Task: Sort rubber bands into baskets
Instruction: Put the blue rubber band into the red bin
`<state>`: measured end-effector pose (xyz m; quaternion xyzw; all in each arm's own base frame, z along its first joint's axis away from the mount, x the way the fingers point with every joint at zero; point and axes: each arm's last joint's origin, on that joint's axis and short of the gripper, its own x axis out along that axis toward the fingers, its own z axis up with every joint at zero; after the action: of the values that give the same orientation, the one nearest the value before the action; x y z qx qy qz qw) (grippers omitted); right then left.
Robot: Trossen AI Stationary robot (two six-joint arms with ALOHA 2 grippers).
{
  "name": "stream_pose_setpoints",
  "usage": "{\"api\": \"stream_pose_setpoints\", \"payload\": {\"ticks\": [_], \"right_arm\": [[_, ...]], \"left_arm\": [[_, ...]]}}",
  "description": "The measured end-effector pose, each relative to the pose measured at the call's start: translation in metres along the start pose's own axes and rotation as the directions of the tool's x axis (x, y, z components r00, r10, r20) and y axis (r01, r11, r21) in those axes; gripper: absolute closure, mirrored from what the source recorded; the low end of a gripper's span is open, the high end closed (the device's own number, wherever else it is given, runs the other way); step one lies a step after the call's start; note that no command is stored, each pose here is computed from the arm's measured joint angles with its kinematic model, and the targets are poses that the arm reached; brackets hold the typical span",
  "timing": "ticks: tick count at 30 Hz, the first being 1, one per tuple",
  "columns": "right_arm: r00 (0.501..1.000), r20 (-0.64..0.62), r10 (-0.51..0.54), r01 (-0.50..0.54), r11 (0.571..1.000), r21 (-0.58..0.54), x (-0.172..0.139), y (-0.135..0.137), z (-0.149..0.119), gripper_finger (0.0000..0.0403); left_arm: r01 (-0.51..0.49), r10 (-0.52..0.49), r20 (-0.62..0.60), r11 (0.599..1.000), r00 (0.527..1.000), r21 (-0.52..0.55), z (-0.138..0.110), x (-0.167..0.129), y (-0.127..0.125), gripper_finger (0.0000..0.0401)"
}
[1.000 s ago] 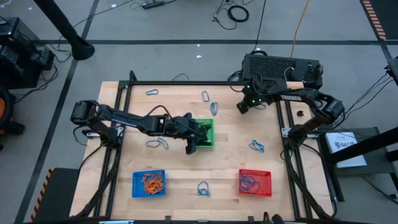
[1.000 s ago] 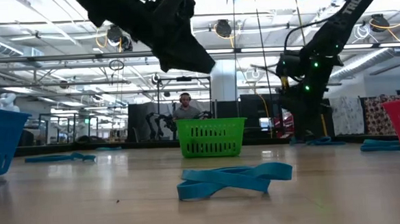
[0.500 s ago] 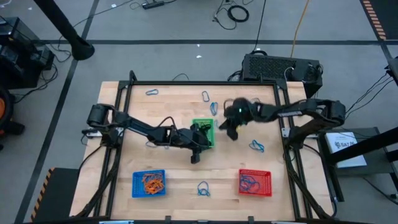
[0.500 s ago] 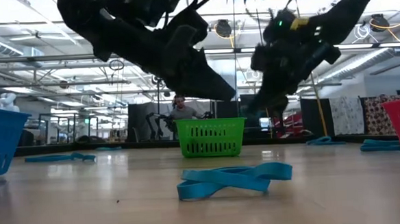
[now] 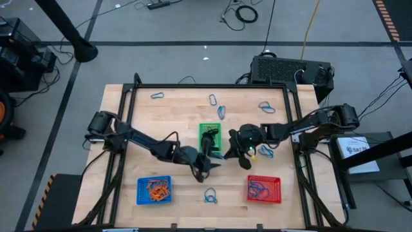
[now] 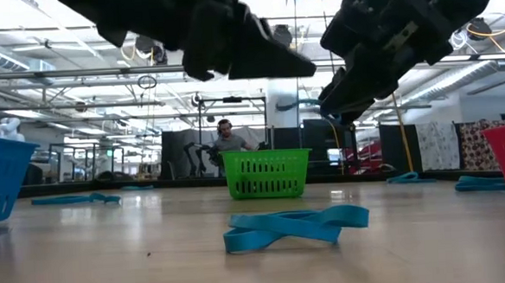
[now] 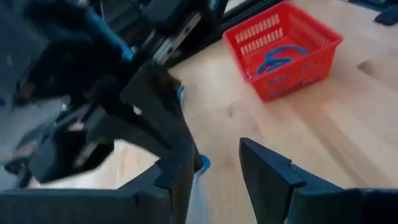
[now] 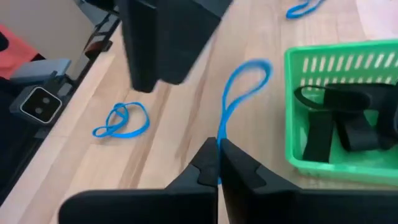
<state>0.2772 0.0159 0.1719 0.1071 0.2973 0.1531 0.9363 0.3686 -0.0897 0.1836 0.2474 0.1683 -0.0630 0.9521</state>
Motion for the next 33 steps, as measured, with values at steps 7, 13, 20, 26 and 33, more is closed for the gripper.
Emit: {"api": "stream_pose_setpoints", "payload": {"ticks": [7, 13, 20, 26, 33], "right_arm": [[1.0, 0.005, 0.026, -0.026, 1.0, -0.009, 0.002, 0.008, 0.0, 0.0402], [0.999, 0.017, 0.048, -0.048, 0.999, -0.001, 0.004, 0.014, 0.001, 0.0402], [0.998, 0.018, 0.053, -0.053, 0.999, -0.003, 0.004, 0.016, 0.001, 0.0402], [0.998, 0.015, 0.058, -0.057, 0.998, -0.006, 0.005, 0.018, 0.001, 0.0402], [0.998, 0.011, 0.061, -0.061, 0.998, -0.011, 0.005, 0.019, 0.0, 0.0402]], "left_arm": [[0.004, -0.004, -0.004, 1.0, 1.0, -0.006, 0.004, 0.0, -0.008, 0.0263], [-0.012, 0.011, -0.035, 1.0, 0.999, -0.015, -0.002, 0.003, -0.004, 0.0263], [-0.007, 0.003, -0.06, 0.998, 0.998, -0.062, -0.012, 0.009, -0.002, 0.0263], [-0.015, 0.01, -0.078, 0.997, 0.997, -0.075, -0.02, 0.015, -0.001, 0.0263], [-0.015, 0.009, -0.078, 0.997, 0.997, -0.077, -0.021, 0.015, 0.0, 0.0263]]}}
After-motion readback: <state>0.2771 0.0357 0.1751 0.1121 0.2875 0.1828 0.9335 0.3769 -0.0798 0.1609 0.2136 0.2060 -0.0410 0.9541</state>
